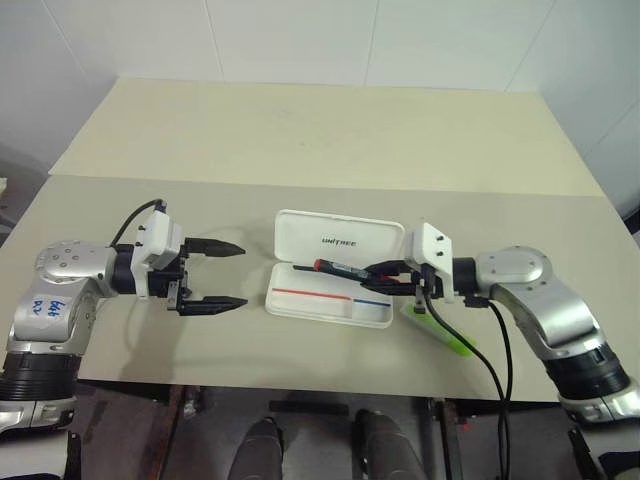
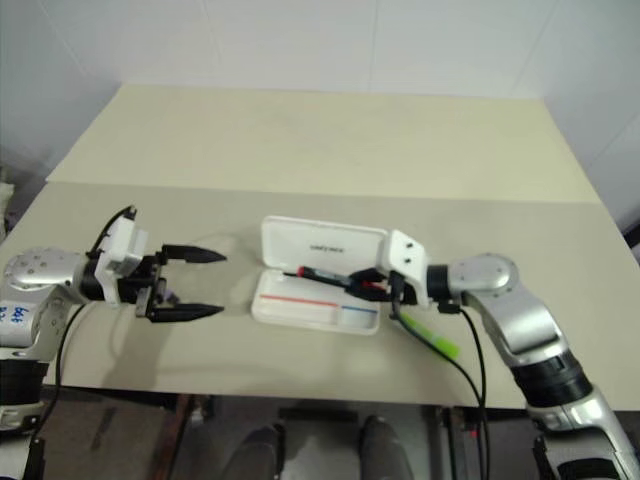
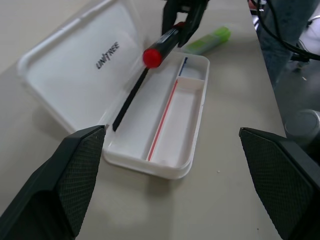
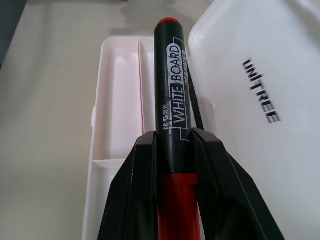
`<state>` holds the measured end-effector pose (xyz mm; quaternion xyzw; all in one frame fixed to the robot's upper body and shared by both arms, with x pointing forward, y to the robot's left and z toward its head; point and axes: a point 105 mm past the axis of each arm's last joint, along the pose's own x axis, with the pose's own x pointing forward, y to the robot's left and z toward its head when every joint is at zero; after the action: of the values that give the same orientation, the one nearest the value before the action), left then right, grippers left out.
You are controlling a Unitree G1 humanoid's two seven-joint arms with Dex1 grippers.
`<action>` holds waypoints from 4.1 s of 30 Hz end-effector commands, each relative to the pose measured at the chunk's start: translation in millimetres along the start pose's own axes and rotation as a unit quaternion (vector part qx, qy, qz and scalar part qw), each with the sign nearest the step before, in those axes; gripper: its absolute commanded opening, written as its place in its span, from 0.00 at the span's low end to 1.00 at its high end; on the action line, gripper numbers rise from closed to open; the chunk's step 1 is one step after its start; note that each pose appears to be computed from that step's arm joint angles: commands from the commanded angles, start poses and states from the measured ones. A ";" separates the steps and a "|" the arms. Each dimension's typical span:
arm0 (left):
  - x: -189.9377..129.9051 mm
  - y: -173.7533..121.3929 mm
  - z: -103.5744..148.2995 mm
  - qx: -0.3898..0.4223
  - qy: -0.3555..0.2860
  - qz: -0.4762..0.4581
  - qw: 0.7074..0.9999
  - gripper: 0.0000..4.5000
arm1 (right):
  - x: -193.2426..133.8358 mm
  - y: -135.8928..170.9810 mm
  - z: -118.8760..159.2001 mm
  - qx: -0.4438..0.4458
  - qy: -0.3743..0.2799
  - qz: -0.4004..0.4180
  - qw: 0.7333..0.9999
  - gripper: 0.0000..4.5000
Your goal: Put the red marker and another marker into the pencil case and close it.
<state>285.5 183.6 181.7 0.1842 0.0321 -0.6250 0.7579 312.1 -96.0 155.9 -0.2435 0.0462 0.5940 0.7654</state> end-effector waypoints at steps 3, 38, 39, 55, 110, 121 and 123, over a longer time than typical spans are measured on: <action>12.2 -5.9 3.9 0.019 -0.009 -0.011 1.000 1.00 | 12.4 -6.8 1.3 -0.042 0.007 0.019 0.999 0.14; 27.6 -8.3 5.5 0.016 -0.035 -0.021 0.999 1.00 | -33.6 18.5 72.5 0.039 -0.121 -0.041 0.991 0.82; 27.6 -8.9 5.5 0.015 -0.036 -0.022 0.999 1.00 | -41.1 21.1 67.6 0.050 -0.111 -0.056 0.991 0.82; 40.4 -7.3 12.6 0.019 -0.048 -0.045 0.998 1.00 | -123.3 61.9 -68.5 0.166 0.082 -0.208 0.960 0.82; -16.2 5.5 12.9 0.033 -0.009 -0.008 0.999 1.00 | -29.8 38.5 30.3 -0.004 -0.068 -0.030 0.997 0.24; -5.7 1.7 12.3 0.021 -0.021 -0.002 1.000 1.00 | 29.3 27.6 14.7 -0.002 -0.040 -0.021 0.999 0.24; -4.5 1.6 13.0 0.020 -0.023 -0.001 1.000 1.00 | 35.8 28.3 12.8 0.000 -0.039 -0.013 0.999 0.24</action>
<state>286.0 186.7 188.0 0.1824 0.0196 -0.6289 0.7556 294.0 -58.9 140.5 -0.2138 0.0291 0.5876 0.7799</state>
